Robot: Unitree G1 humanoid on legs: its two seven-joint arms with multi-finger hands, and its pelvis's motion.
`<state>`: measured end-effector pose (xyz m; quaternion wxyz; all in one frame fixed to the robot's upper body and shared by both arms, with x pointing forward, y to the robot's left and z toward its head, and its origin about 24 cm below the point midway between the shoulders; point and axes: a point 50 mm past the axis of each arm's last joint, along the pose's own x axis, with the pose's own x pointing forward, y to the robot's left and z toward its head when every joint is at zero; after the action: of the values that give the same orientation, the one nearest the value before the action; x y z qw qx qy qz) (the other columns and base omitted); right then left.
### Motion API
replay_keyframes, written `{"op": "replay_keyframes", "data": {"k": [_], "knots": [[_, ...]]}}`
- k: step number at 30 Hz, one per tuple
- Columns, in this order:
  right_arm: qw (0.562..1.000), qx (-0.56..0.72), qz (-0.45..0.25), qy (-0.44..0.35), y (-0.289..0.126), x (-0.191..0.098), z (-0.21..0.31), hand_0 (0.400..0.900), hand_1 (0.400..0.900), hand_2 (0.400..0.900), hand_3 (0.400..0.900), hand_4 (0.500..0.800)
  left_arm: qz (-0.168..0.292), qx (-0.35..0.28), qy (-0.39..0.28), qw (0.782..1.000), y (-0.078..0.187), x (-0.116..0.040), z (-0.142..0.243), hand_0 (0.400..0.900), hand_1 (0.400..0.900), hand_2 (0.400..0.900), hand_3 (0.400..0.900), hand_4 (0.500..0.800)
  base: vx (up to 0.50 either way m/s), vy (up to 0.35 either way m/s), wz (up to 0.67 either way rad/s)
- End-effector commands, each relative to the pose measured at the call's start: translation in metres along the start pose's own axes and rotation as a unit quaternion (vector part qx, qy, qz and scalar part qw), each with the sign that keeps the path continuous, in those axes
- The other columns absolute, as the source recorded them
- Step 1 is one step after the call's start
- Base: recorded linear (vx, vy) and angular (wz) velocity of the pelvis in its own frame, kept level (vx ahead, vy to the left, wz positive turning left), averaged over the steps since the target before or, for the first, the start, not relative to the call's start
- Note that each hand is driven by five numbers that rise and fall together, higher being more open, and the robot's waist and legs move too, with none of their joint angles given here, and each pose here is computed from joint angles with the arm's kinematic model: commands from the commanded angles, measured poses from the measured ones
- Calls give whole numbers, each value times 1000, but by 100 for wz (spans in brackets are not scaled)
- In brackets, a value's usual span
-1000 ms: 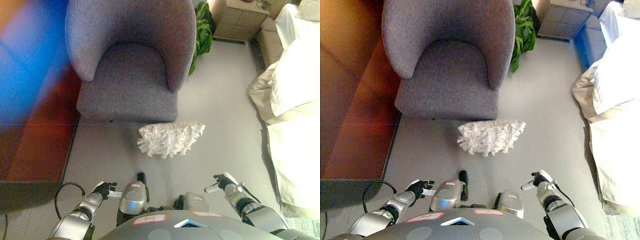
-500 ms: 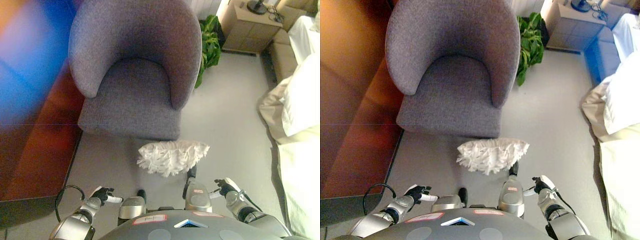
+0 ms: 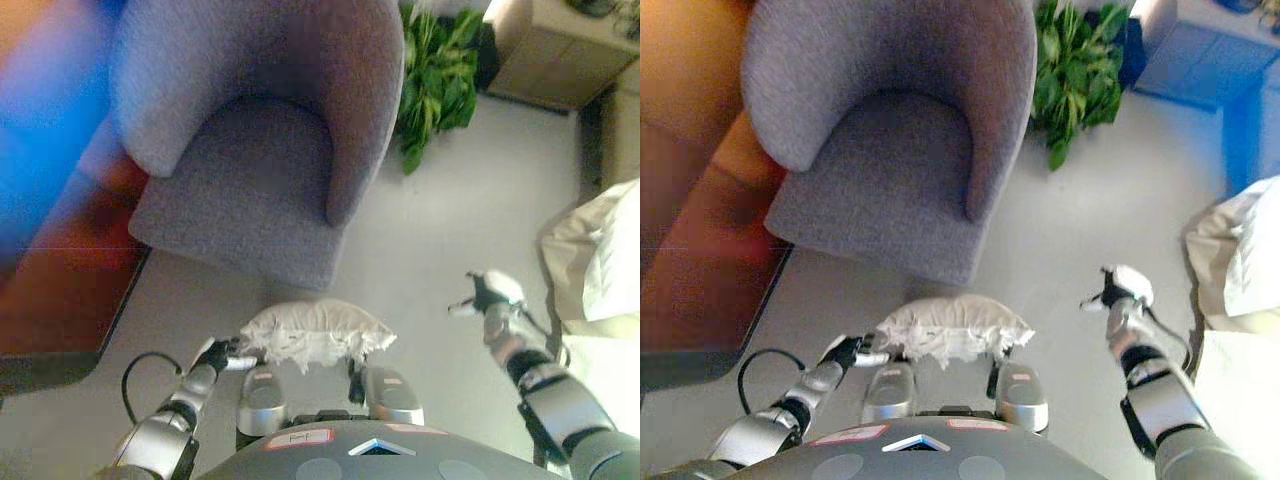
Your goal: Pick up the pillow and put it on the sofa.
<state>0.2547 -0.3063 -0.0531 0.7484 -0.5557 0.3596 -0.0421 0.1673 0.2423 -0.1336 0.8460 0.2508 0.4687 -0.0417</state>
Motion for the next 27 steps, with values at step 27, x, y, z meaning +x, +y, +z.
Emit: {"op": "replay_keyframes", "data": {"k": [27], "knots": [[991, 57, 103, -68, -102, 6, 123, 900, 900, 900, 900, 800, 43, -34, -92, 994, 37, 5, 62, 900, 900, 900, 900, 800, -56, 69, 5]]}}
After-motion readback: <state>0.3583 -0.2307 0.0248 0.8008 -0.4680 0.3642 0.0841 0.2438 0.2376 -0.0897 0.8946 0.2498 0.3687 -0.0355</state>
